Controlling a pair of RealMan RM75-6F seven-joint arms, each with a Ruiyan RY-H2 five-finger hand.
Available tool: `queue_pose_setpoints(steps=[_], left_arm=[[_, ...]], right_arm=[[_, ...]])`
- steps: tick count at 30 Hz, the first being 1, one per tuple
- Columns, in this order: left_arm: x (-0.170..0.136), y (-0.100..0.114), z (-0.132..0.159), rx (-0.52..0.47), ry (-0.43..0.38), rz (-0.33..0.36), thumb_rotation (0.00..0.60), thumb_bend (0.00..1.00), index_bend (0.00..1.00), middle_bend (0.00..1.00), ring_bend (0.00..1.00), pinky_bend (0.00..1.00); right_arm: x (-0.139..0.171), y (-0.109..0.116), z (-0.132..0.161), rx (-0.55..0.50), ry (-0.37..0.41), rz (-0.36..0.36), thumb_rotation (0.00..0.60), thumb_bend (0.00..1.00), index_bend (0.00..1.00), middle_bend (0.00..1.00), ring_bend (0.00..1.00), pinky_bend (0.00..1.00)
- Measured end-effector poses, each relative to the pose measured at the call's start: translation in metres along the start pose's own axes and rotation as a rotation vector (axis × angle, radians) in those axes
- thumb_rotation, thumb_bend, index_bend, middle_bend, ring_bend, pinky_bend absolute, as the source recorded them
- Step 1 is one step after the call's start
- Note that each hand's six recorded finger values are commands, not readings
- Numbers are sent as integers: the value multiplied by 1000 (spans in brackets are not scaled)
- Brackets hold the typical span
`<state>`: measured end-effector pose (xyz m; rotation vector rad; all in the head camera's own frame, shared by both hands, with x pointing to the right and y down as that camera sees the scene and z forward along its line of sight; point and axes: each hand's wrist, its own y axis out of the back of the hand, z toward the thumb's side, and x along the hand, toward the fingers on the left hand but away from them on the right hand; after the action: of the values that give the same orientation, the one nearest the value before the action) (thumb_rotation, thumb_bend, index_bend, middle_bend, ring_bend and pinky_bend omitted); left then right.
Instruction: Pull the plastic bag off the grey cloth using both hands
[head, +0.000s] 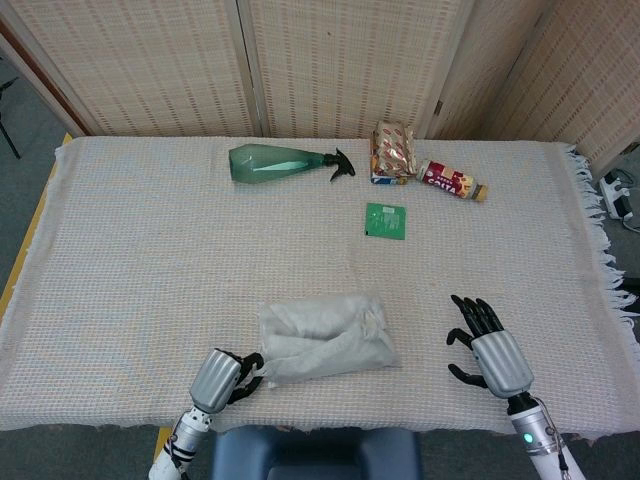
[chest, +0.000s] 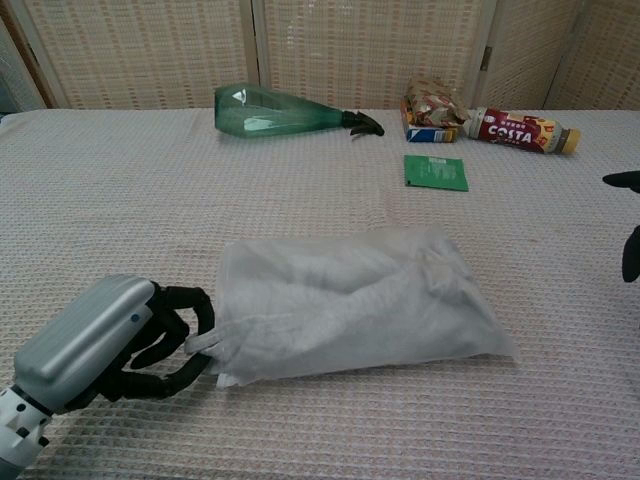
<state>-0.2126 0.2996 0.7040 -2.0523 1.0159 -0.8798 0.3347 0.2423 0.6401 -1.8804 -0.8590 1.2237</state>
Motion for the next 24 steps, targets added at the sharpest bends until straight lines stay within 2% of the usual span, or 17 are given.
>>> queue_pose_setpoints(steps=[4, 8, 14, 21, 24], left_arm=[[0, -1, 2, -2, 6, -4, 600, 539, 711, 1000, 1000, 1000], [2, -2, 8, -6, 3, -4, 600, 539, 710, 1000, 1000, 1000], [4, 0, 11, -5, 3, -2, 600, 523, 710, 1000, 1000, 1000], [8, 3, 8, 4, 17, -2, 600, 521, 711, 1000, 1000, 1000], [9, 4, 6, 9, 21, -3, 600, 521, 711, 1000, 1000, 1000]], right_arm=[[-1, -15, 4, -54, -21, -19, 600, 159, 584, 75, 0, 0], [-3, -33, 7, -127, -58, -31, 600, 163, 589, 80, 0, 0], [-8, -52, 18, -192, -69, -55, 600, 163, 589, 81, 0, 0], [-17, -69, 27, -205, -61, -68, 600, 164, 583, 80, 0, 0], [-22, -75, 30, -195, -52, -72, 600, 165, 552, 68, 0, 0]])
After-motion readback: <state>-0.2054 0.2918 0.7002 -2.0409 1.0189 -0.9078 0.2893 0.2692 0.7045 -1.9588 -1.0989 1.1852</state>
